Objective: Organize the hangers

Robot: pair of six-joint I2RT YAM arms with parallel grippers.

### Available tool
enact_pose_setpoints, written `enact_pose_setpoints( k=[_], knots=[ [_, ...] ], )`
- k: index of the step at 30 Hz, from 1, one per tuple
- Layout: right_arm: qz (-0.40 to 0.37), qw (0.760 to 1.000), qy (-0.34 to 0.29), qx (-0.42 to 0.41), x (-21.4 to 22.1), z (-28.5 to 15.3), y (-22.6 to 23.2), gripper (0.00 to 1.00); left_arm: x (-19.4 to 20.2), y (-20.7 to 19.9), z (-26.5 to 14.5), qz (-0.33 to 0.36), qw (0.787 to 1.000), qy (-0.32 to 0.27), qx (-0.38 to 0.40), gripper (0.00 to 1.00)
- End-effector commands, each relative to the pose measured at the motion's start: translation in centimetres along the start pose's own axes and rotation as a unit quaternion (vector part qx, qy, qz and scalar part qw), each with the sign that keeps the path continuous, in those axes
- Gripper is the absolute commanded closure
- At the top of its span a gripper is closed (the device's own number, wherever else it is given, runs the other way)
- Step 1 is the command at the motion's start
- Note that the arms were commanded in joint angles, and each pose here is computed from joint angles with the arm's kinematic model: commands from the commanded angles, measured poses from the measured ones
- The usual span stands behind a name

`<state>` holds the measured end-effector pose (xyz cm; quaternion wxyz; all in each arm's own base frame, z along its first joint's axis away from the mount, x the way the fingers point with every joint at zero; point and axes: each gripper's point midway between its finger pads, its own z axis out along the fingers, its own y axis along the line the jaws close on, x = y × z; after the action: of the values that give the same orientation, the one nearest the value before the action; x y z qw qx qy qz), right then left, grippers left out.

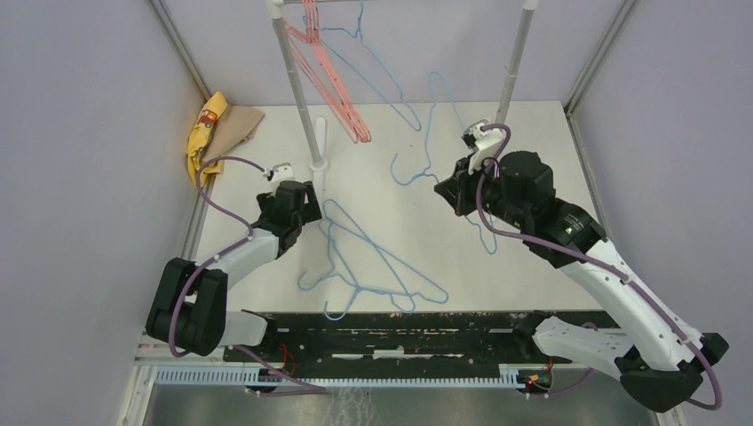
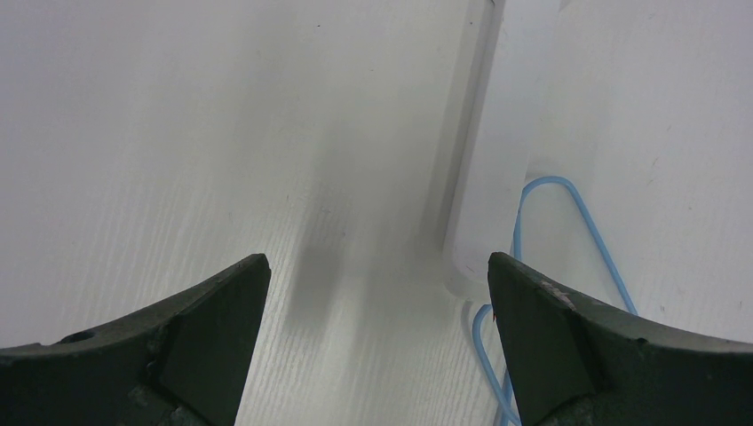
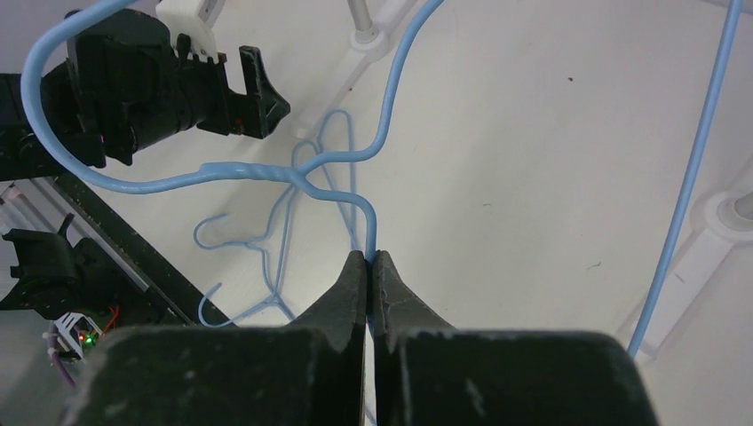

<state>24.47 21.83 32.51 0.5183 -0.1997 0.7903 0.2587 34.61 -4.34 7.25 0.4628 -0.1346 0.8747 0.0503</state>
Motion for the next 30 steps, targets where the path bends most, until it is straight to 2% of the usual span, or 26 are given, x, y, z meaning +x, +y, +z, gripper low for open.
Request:
enact_pose_setpoints(
  k=[1,7,12,17,22,27,30],
  knots=[
    [-0.013,0.998,-0.054,0.017,-4.9,-1.3,-0.4,0.99,-1.4,-0.1,-0.3,-0.035,0.999,-0.022,0.002,0.01],
    [0.038,0.998,-0.057,-0.002,-9.2,1.6,-1.2,0.99,-1.7,0.2,-0.6,-0.034,0.999,-0.027,-0.001,0.01],
    [0.101,0.989,-0.096,-0.051,-13.7,4.5,-2.2,0.99,-1.7,0.2,-0.8,-0.036,0.999,-0.029,0.001,0.01],
    [0.148,0.969,-0.150,-0.129,-18.7,5.8,-1.5,0.99,-1.7,0.2,-0.6,-0.034,0.999,-0.028,-0.001,0.01],
    [0.162,0.948,-0.199,-0.188,-22.9,5.8,-0.6,0.99,-1.6,0.3,-0.5,-0.033,0.999,-0.027,-0.004,0.01],
    [0.178,0.942,-0.222,-0.177,-24.7,6.9,-1.6,0.99,-1.6,0.2,-0.4,-0.032,0.999,-0.026,-0.004,0.01],
    [0.214,0.936,-0.232,-0.154,-24.8,8.4,-3.0,0.99,-1.5,0.2,-0.2,-0.031,0.999,-0.024,-0.005,0.01]
  ],
)
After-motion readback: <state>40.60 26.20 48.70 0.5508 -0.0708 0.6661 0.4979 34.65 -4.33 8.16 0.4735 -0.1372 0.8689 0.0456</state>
